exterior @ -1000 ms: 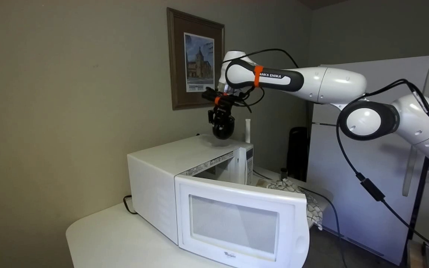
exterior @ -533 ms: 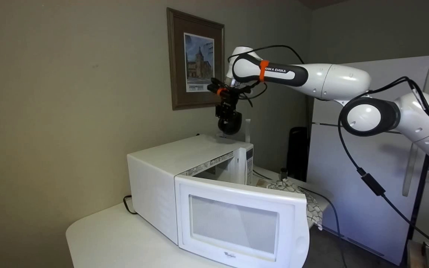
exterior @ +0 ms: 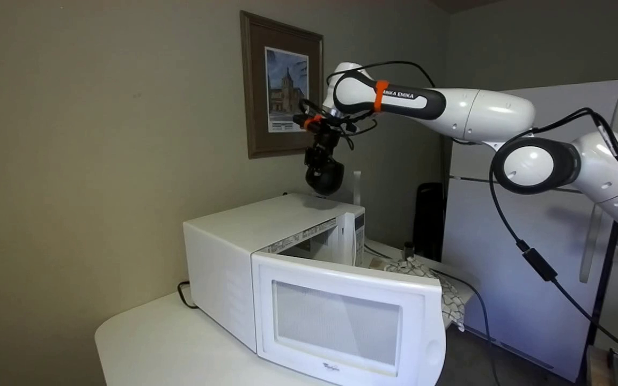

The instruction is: Move the mug closer to the towel

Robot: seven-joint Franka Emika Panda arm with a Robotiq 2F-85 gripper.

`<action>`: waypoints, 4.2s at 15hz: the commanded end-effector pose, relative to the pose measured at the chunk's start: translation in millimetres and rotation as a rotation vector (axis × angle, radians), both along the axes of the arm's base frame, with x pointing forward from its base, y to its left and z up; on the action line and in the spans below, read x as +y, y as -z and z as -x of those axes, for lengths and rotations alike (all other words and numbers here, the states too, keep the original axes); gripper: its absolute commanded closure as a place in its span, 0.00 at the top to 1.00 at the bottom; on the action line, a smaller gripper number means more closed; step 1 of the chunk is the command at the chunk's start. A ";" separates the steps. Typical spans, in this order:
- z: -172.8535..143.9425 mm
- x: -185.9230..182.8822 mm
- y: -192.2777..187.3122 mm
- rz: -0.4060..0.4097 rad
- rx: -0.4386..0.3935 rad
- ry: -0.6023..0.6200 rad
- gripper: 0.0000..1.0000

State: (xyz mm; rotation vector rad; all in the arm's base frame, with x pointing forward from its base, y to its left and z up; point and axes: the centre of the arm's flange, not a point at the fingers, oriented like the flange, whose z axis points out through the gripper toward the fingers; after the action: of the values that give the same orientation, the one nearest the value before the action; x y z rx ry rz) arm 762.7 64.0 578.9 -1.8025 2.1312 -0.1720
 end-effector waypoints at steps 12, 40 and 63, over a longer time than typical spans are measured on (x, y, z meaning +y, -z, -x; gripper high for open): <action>2.2 37.6 -4.8 -0.068 -0.020 0.011 0.07; 161.7 -135.0 27.7 0.137 0.305 0.112 0.02; 222.0 -132.4 194.3 0.240 0.228 -0.276 0.02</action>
State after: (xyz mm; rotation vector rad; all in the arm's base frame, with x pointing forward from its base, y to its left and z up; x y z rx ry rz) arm 566.7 -97.0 421.3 -2.2506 2.1423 -0.1118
